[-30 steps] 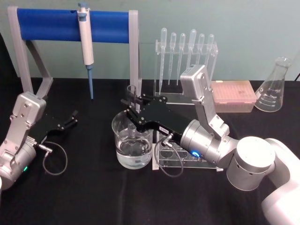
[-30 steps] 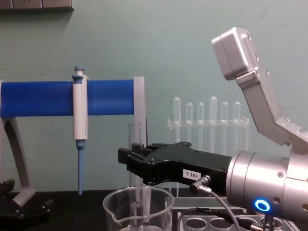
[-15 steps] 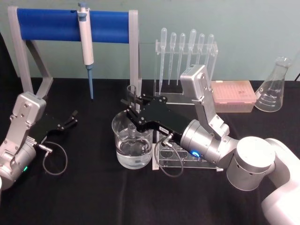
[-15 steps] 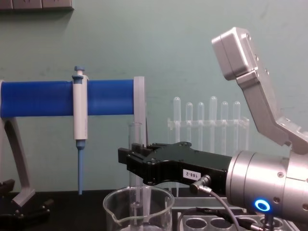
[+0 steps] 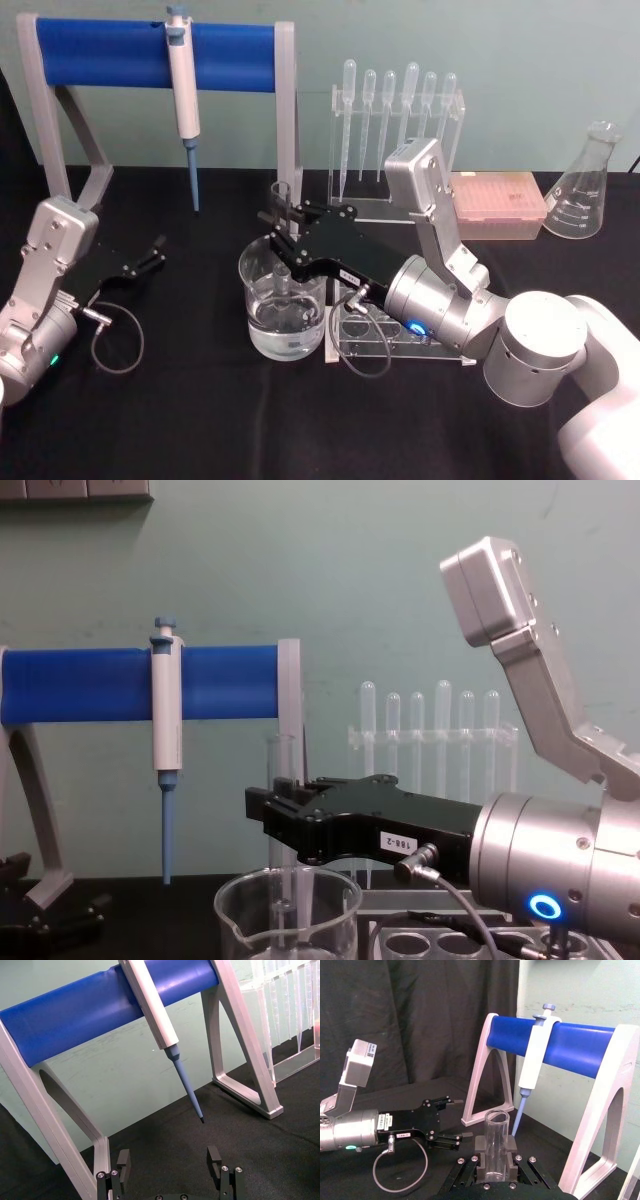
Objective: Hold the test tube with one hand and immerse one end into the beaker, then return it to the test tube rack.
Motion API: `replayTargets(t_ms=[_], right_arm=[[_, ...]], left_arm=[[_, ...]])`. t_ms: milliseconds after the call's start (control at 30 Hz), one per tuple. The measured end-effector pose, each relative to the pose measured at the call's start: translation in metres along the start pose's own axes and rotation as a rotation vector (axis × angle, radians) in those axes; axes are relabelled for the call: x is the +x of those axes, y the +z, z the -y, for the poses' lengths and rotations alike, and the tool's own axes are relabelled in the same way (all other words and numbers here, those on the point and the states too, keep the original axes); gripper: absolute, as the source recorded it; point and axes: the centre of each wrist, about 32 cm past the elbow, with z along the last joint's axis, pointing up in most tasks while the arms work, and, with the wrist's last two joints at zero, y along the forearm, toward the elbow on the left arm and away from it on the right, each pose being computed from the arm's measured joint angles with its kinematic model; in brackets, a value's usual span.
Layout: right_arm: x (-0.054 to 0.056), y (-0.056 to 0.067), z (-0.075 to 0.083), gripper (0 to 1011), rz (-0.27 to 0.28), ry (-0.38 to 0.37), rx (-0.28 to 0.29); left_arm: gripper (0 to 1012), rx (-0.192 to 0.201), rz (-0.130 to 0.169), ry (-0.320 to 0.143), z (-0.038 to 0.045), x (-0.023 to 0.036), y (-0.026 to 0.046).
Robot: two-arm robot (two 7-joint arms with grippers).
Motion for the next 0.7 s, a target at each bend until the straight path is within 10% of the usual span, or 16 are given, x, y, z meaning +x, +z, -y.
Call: replayTargets(t_ms=[700], right_arm=[[0.0, 0.0, 0.0, 234, 0.0, 0.0, 0.0]], left_arm=[[1000, 0.0, 0.0, 0.0, 0.0, 0.0, 0.0]])
